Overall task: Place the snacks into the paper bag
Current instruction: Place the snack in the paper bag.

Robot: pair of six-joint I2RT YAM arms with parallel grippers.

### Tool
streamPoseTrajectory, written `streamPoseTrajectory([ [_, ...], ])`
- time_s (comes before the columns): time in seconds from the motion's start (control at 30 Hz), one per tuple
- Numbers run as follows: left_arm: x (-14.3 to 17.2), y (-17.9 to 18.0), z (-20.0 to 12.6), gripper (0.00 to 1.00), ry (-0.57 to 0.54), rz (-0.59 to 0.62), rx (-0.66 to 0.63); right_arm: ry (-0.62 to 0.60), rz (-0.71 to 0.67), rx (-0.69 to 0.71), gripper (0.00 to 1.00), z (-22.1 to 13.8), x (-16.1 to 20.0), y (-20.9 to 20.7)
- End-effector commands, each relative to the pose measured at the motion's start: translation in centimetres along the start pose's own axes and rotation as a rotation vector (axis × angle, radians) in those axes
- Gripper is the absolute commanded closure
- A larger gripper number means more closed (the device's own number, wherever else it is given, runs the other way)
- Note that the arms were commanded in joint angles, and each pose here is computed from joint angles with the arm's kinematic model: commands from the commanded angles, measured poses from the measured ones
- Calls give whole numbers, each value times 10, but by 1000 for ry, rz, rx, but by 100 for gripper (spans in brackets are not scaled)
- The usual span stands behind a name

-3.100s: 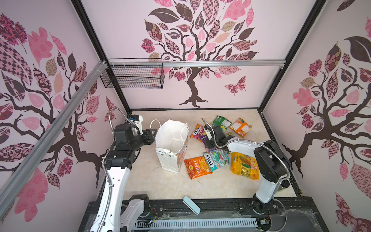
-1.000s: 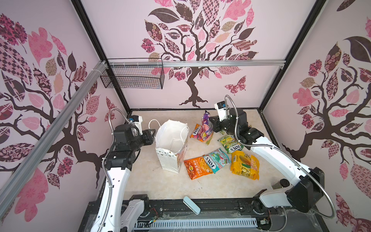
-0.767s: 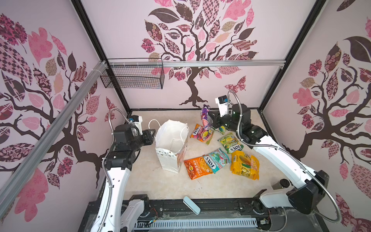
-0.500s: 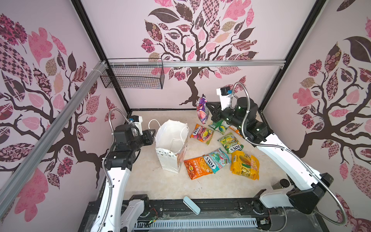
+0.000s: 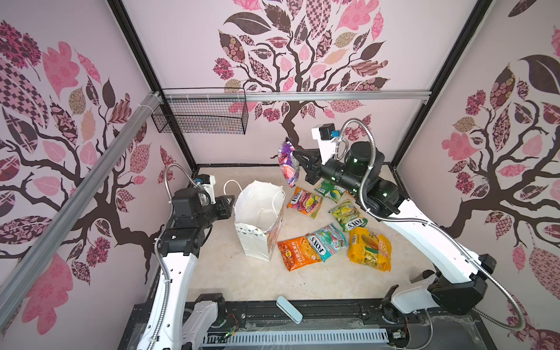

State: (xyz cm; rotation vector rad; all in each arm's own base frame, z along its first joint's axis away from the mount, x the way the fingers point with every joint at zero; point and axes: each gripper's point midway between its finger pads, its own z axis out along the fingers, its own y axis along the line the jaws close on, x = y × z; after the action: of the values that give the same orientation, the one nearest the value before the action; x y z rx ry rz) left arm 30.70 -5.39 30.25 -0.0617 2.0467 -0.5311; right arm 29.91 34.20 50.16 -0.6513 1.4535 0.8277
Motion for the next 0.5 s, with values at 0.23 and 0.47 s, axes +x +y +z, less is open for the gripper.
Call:
streamPoseTrajectory([
  [0.23, 6, 1, 3, 74, 9, 2, 11, -44, -43, -107, 100, 16, -3, 58],
  [0.47, 6, 2, 3, 75, 9, 3, 5, 19, -47, -121, 100, 32, 32, 69],
])
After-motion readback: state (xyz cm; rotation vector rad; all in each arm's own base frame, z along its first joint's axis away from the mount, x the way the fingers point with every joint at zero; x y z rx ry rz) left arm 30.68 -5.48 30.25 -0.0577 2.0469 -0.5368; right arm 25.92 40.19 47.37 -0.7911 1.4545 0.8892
